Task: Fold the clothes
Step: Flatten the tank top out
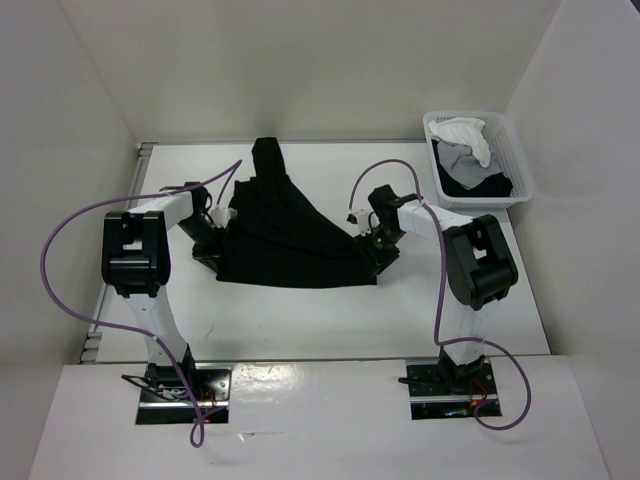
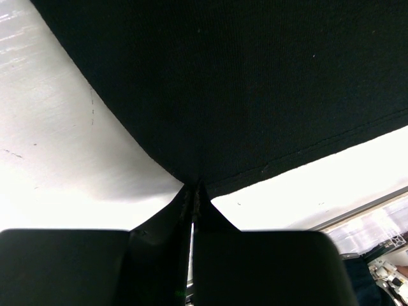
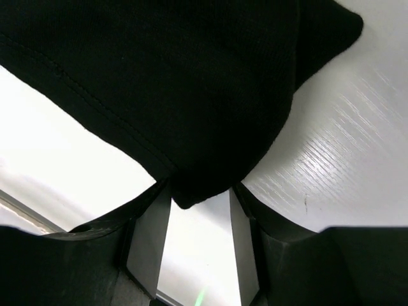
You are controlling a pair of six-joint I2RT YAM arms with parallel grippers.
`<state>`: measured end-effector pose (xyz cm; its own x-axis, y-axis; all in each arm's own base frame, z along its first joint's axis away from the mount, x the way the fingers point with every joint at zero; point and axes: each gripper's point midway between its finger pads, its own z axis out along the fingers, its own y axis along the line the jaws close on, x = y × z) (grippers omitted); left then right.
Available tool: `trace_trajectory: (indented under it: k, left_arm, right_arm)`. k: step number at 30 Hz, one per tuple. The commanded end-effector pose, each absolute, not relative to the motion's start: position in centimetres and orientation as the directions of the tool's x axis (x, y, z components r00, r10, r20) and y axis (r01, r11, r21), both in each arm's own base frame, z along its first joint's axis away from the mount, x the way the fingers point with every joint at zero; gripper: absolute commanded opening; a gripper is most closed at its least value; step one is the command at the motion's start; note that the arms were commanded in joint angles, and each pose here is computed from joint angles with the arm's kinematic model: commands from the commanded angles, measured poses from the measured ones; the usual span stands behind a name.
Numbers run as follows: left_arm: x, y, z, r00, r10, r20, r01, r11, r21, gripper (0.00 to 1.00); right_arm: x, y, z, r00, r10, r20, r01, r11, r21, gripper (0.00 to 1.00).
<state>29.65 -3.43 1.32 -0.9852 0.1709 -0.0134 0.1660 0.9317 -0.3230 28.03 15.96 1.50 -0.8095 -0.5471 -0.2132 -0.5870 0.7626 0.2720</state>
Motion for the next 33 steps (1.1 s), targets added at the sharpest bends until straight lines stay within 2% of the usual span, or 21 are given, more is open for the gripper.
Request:
trace_trajectory:
  k: [1, 8, 10, 11, 12, 15, 18, 19, 20, 21, 22, 25, 30, 33]
  left_arm:
    - [29.2, -3.2, 1.8, -0.982, 0.191, -0.013, 0.185, 0.932, -0.313, 0.00]
    - [29.6, -3.2, 1.9, -0.981, 0.191, -0.022, 0.188, 0.932, -0.311, 0.00]
    - [29.6, -3.5, 2.0, -0.982, 0.189, -0.026, 0.187, 0.927, -0.325, 0.00]
    - [29.2, -3.7, 1.9, -0.982, 0.188, -0.018, 0.183, 0.923, -0.338, 0.00]
    - [29.2, -3.8, 1.9, -0.982, 0.188, -0.020, 0.183, 0.920, -0.347, 0.00]
    - [29.3, -4.0, 2.3, -0.982, 0.187, -0.034, 0.187, 0.917, -0.352, 0.00]
    - [32.2, -4.0, 6.1, -0.966, 0.199, -0.164, 0.244, 0.913, -0.327, 0.00]
    - [33.3, -3.9, 8.0, -0.955, 0.200, -0.221, 0.263, 0.914, -0.310, 0.00]
    - [33.9, -3.9, 9.6, -0.949, 0.200, -0.245, 0.271, 0.914, -0.302, 0.00]
    - [36.3, -3.8, 13.1, -0.913, 0.211, -0.348, 0.311, 0.913, -0.263, 0.00]
    - [36.8, -3.7, 14.7, -0.904, 0.211, -0.371, 0.318, 0.913, -0.254, 0.00]
    - [39.5, -3.3, 21.7, -0.824, 0.207, -0.528, 0.350, 0.918, -0.185, 0.00]
    - [40.3, -3.4, 30.8, -0.667, 0.214, -0.714, 0.391, 0.916, -0.090, 0.00]
    - [39.7, -3.5, 35.1, -0.578, 0.219, -0.786, 0.398, 0.916, -0.038, 0.00]
  right_arm:
    - [27.1, 16.5, -0.1, -0.805, -0.570, -0.164, -0.592, 0.753, 0.287, 0.49]
    - [27.0, 16.4, -0.6, -0.808, -0.573, -0.137, -0.587, 0.761, 0.277, 0.30]
    - [26.7, 16.5, -0.9, -0.809, -0.575, -0.122, -0.584, 0.765, 0.272, 0.18]
    - [26.5, 16.8, -0.9, -0.802, -0.584, -0.122, -0.593, 0.758, 0.272, 0.05]
    - [26.4, 16.8, -1.2, -0.803, -0.585, -0.113, -0.591, 0.759, 0.274, 0.00]
    - [27.2, 17.1, -0.3, -0.800, -0.583, -0.141, -0.598, 0.755, 0.267, 0.00]
    - [29.0, 17.7, 2.8, -0.782, -0.587, -0.209, -0.623, 0.745, 0.237, 0.00]
    - [31.1, 18.3, 5.5, -0.755, -0.588, -0.289, -0.648, 0.735, 0.197, 0.00]
    - [31.6, 18.2, 7.1, -0.750, -0.587, -0.305, -0.650, 0.739, 0.175, 0.00]
    - [32.6, 18.4, 8.8, -0.739, -0.583, -0.338, -0.654, 0.741, 0.151, 0.00]
    - [34.8, 18.9, 12.2, -0.701, -0.577, -0.419, -0.667, 0.738, 0.100, 0.00]
    - [37.7, 19.1, 19.1, -0.618, -0.568, -0.543, -0.672, 0.741, -0.009, 0.00]
    - [39.8, 18.8, 28.9, -0.468, -0.508, -0.723, -0.614, 0.775, -0.148, 0.00]
    - [40.4, 17.4, 32.5, -0.409, -0.482, -0.775, -0.539, 0.813, -0.221, 0.00]
